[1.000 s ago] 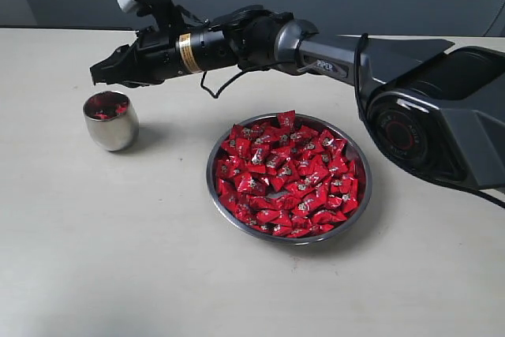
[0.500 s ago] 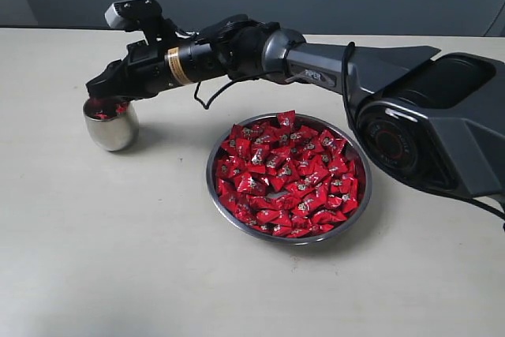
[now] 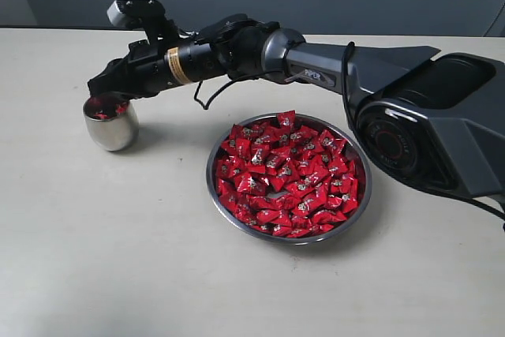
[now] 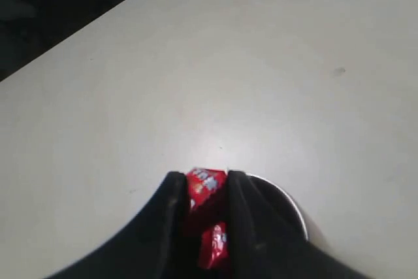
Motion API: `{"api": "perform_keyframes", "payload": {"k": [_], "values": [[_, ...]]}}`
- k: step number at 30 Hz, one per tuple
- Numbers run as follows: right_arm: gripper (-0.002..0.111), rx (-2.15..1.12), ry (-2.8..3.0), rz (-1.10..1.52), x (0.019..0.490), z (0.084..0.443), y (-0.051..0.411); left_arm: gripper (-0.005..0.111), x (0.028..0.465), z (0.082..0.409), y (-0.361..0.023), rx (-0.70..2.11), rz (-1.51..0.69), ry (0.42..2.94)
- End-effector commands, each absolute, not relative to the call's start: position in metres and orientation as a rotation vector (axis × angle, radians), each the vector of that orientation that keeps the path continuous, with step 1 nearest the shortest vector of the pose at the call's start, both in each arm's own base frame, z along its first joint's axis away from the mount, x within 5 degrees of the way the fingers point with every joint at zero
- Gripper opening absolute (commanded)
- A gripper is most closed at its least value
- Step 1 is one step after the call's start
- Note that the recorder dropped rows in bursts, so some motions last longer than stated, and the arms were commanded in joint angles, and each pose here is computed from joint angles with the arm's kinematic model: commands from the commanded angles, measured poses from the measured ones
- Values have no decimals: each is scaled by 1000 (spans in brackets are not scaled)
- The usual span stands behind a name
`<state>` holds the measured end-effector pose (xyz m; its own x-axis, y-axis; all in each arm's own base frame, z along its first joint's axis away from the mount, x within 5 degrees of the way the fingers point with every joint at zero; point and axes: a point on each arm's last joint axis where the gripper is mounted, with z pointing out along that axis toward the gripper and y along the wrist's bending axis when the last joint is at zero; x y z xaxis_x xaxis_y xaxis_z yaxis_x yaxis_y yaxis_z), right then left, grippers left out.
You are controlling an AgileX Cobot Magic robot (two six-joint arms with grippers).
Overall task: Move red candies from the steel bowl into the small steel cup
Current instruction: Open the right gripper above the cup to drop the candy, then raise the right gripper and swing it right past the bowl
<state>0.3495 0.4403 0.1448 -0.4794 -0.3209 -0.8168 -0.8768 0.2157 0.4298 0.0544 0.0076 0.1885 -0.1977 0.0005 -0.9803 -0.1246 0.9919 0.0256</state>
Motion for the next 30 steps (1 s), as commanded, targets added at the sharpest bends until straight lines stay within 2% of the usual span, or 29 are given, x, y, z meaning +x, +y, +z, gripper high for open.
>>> {"api": "perform_keyframes", "payload": {"k": [1,2,3,6,17,24,26,30], "values": [[6,-1115,1908,1268,349,148,440,0,54,187,8,-93,114,1767],[20,-1118,1907,1270,349,148,440,0,54,187,8,-93,114,1767],[28,-1116,1909,1271,349,148,440,0,54,187,8,-93,114,1767],[40,-1102,1921,1278,349,148,440,0,54,187,8,-93,114,1767],[40,-1081,1927,1266,350,149,440,0,54,187,8,-93,114,1767],[39,-1041,1883,1276,361,183,427,0,54,187,8,-93,114,1767],[35,-1038,1857,1282,365,197,420,0,54,187,8,-93,114,1767],[11,-1022,1809,1297,377,228,399,0,54,187,8,-93,114,1767]]}}
